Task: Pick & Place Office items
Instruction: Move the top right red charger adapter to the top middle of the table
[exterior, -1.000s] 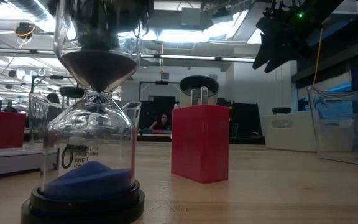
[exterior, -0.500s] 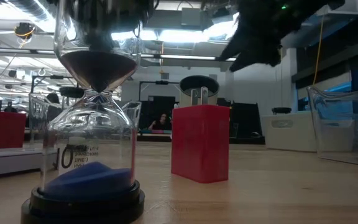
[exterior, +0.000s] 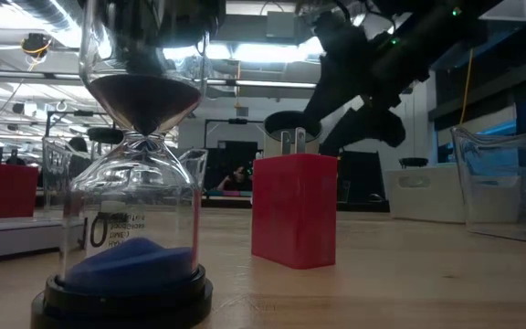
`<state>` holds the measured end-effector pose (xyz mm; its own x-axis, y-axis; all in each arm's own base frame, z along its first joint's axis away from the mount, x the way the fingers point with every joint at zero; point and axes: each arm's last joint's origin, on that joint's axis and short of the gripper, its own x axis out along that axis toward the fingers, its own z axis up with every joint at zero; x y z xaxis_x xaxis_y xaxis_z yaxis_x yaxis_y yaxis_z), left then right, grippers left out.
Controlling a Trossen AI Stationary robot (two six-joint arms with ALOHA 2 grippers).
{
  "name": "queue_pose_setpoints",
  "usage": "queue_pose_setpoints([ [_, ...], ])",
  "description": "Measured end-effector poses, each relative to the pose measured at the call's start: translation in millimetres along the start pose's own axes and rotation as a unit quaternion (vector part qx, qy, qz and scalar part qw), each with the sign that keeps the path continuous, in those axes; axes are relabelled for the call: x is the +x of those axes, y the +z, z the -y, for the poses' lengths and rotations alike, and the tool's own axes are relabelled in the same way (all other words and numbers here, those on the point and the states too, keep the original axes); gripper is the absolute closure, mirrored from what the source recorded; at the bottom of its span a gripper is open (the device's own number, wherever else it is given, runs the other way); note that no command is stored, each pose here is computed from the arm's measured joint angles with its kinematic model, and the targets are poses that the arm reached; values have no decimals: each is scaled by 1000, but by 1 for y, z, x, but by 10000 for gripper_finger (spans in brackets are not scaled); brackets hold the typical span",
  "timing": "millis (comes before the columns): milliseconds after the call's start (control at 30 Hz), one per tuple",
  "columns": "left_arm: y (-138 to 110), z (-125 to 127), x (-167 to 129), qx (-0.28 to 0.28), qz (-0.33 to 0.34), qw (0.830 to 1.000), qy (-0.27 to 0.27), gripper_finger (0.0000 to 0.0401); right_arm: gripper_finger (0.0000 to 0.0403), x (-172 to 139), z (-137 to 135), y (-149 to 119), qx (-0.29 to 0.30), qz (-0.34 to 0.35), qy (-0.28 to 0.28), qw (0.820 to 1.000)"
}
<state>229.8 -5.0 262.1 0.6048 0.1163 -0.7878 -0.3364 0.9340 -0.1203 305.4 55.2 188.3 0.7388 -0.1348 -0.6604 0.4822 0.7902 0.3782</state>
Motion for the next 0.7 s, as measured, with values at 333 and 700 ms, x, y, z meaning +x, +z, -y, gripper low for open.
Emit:
queue_pose_setpoints([
  [333,-4,7,-1,12,2,1000,9,207,112,-15,-35,-20,-400,-22,118,909],
  [700,-4,9,-2,5,7,1000,19,207,112,-16,-36,-17,-538,11,83,839],
])
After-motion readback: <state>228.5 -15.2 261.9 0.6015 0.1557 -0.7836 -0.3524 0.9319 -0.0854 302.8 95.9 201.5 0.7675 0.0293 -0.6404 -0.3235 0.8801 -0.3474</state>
